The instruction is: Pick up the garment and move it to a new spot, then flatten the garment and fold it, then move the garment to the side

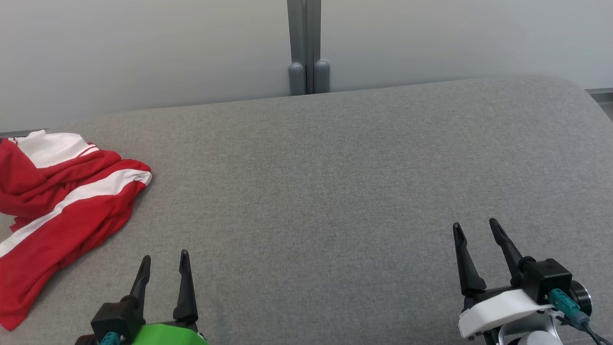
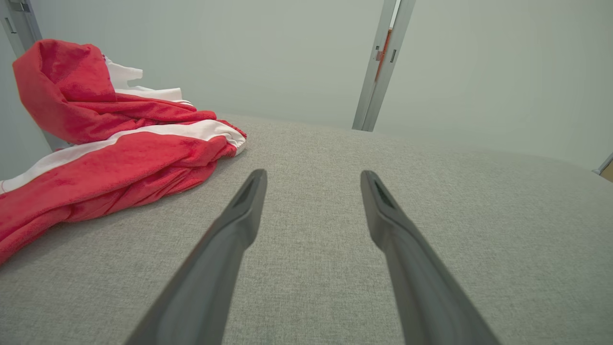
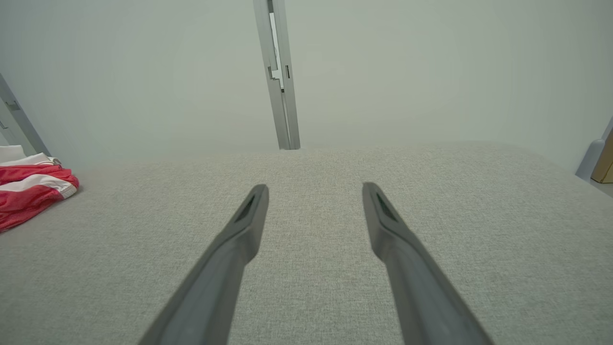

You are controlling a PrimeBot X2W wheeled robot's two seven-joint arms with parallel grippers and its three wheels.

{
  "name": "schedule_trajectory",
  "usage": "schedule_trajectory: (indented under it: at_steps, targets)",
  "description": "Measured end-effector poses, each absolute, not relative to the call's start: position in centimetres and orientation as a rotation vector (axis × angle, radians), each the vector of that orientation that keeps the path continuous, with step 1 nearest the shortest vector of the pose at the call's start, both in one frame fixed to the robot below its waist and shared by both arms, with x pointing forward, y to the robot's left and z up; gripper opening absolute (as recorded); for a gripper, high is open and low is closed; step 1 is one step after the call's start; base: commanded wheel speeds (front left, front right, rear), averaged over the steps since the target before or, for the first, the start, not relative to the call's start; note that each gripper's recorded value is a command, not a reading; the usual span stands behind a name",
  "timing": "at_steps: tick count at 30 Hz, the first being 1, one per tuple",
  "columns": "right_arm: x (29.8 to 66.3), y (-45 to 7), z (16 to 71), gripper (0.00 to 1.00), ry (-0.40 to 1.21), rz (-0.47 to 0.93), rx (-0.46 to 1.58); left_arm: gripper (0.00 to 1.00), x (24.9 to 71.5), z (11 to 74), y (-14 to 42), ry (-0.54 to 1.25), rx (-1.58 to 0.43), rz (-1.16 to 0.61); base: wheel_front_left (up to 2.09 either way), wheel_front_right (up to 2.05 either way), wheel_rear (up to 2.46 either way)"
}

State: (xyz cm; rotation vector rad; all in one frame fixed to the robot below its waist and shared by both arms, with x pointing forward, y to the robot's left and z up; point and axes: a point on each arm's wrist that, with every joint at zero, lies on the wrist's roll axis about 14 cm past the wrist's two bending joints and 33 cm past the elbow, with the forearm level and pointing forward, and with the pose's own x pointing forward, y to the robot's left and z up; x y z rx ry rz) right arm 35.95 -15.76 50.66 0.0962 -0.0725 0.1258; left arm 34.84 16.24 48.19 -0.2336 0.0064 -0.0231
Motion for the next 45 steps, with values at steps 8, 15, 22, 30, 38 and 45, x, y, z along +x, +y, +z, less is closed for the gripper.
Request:
schedule_trajectory:
  at_steps: [8,15,22,30,38,45]
  targets:
    - [35.9,-15.5,50.6,1.00,-0.080,0.138,0.045,1.00,34.8,48.2,16.2,-0.003,-0.182,-0.030,0.00,0.00,0.00]
    - [35.8,-15.6,50.5,1.00,-0.079,0.137,0.037,1.00,34.8,48.0,16.4,0.003,-0.178,-0.020,0.00,0.00,0.00]
    - [35.8,-15.8,50.5,1.00,-0.078,0.131,0.037,1.00,34.8,47.8,16.6,0.009,-0.180,-0.012,0.00,0.00,0.00]
    - [35.9,-15.9,50.5,1.00,-0.077,0.130,0.036,1.00,34.7,47.5,16.7,0.018,-0.182,-0.008,0.00,0.00,0.00]
    - [36.3,-15.2,50.3,1.00,-0.072,0.152,0.037,1.00,34.4,47.9,17.5,0.003,-0.183,0.015,0.00,0.00,0.00]
    - [37.5,-11.8,50.2,1.00,-0.068,0.253,0.041,1.00,32.5,48.1,21.1,-0.015,-0.175,0.131,0.00,0.00,0.00]
